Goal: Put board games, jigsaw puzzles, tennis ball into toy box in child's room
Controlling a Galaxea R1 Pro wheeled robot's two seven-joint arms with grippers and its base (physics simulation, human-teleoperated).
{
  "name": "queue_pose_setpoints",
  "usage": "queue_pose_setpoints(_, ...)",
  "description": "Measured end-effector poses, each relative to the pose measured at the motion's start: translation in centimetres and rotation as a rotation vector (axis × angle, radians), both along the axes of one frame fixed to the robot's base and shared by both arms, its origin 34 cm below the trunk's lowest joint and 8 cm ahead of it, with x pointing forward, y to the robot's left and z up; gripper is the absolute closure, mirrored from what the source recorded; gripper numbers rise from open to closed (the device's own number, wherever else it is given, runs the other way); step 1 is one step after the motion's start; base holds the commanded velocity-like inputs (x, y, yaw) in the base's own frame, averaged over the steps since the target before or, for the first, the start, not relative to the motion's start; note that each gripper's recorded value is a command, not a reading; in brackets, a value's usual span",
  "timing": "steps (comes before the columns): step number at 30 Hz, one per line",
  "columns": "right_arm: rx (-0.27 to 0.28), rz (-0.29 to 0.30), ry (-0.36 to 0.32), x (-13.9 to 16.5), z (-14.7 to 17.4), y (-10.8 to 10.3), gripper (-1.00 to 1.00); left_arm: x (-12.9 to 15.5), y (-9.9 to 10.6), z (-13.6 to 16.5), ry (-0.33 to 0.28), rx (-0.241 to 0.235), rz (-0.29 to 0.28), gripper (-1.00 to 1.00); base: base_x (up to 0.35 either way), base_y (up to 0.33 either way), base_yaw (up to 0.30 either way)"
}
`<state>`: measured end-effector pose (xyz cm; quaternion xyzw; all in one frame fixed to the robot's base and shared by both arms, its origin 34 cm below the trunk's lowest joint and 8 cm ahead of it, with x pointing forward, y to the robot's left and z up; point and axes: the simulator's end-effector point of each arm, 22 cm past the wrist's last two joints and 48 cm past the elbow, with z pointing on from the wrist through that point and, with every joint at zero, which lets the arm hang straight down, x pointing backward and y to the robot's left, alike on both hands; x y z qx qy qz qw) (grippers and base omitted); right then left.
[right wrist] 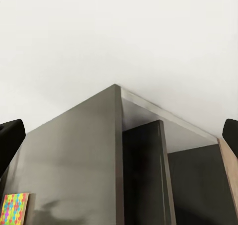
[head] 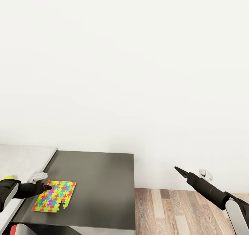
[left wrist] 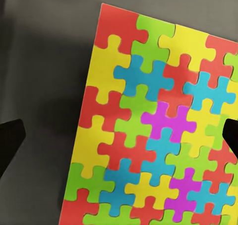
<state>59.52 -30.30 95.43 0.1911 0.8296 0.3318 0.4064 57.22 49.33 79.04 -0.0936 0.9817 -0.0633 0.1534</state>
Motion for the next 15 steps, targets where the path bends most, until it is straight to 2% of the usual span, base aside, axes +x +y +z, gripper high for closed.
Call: queue_pose_setpoints(15, 0.004, 0.003, 0.005, -0.02, -0.31, 0.06, -1.0, -0.08, -0.25, -0.4, 0.004, -0.007, -0.005, -1.0, 0.0, 0.0, 0.0)
